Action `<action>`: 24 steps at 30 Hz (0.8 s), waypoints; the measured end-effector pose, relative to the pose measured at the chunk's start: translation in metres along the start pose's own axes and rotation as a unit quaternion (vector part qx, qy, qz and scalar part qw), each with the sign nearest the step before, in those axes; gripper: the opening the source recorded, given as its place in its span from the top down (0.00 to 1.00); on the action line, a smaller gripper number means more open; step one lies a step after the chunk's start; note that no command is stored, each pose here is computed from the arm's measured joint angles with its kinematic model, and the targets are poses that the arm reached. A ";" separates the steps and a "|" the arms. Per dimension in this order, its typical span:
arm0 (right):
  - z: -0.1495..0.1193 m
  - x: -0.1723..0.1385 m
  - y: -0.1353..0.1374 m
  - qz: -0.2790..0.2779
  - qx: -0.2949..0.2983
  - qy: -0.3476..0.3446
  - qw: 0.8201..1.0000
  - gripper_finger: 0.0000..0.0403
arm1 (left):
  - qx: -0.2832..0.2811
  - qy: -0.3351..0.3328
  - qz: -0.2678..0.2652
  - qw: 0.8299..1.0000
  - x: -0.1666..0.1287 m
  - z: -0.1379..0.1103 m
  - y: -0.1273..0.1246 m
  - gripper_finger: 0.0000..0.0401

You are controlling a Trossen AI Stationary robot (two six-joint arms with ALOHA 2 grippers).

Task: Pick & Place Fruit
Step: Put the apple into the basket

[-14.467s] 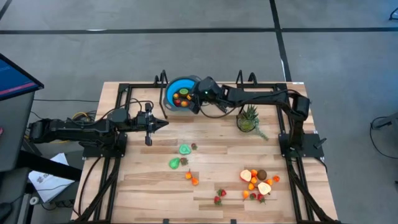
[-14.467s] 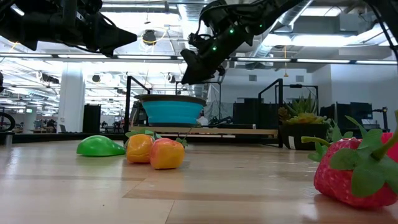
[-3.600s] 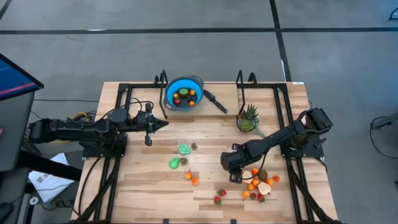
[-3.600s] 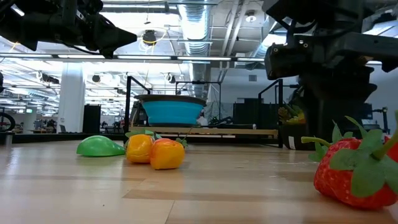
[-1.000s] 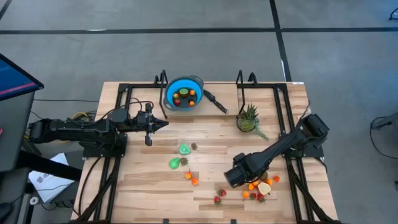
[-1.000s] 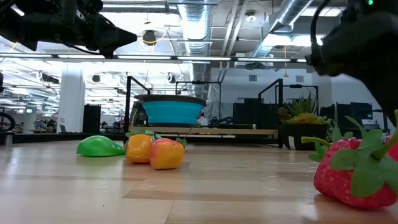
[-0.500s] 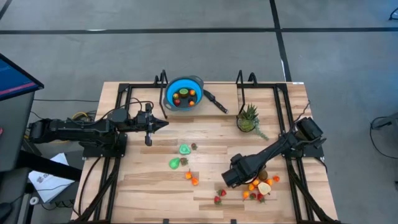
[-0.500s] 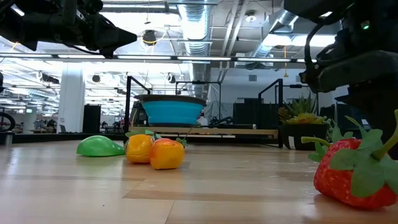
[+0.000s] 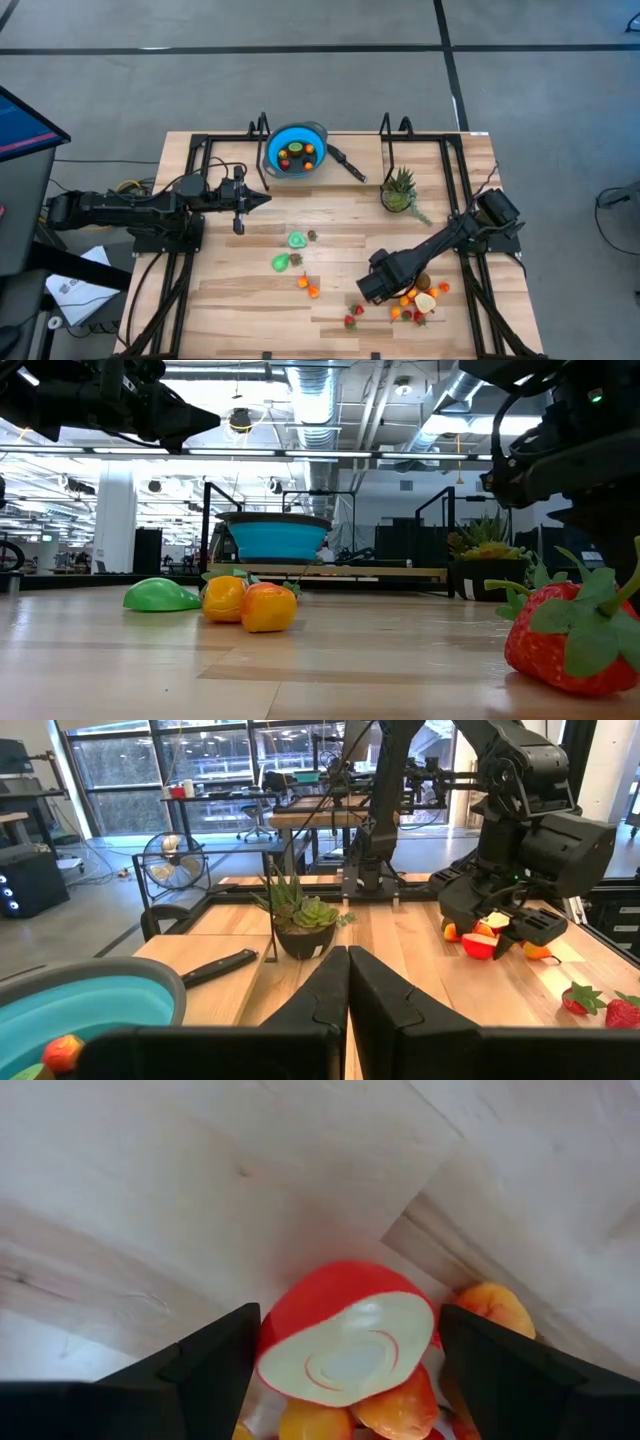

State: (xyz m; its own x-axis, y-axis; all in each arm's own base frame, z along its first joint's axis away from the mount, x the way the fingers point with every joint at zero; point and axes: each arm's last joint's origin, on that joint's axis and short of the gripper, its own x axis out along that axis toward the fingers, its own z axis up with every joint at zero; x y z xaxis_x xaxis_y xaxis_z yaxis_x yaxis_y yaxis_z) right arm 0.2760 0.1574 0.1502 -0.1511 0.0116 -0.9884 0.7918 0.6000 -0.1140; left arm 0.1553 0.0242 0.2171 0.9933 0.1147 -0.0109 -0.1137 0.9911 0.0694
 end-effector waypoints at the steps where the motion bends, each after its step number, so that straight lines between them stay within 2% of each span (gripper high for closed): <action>1: 0.000 0.000 0.000 0.000 -0.006 0.000 1.000 0.25 | 0.000 0.000 0.000 1.000 0.000 0.000 0.000 0.99; 24: -0.001 0.000 0.001 0.005 -0.018 -0.005 1.000 0.25 | 0.000 0.000 0.000 1.000 0.000 0.000 0.000 0.99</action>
State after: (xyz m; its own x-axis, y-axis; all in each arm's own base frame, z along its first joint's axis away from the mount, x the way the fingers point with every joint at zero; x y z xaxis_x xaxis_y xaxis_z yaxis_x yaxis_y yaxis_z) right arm 0.2761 0.1592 0.1502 -0.1377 0.0106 -0.9904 0.7715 0.6283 -0.1005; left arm 0.1553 0.0242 0.2171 0.9934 0.1146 -0.0105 -0.1136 0.9911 0.0698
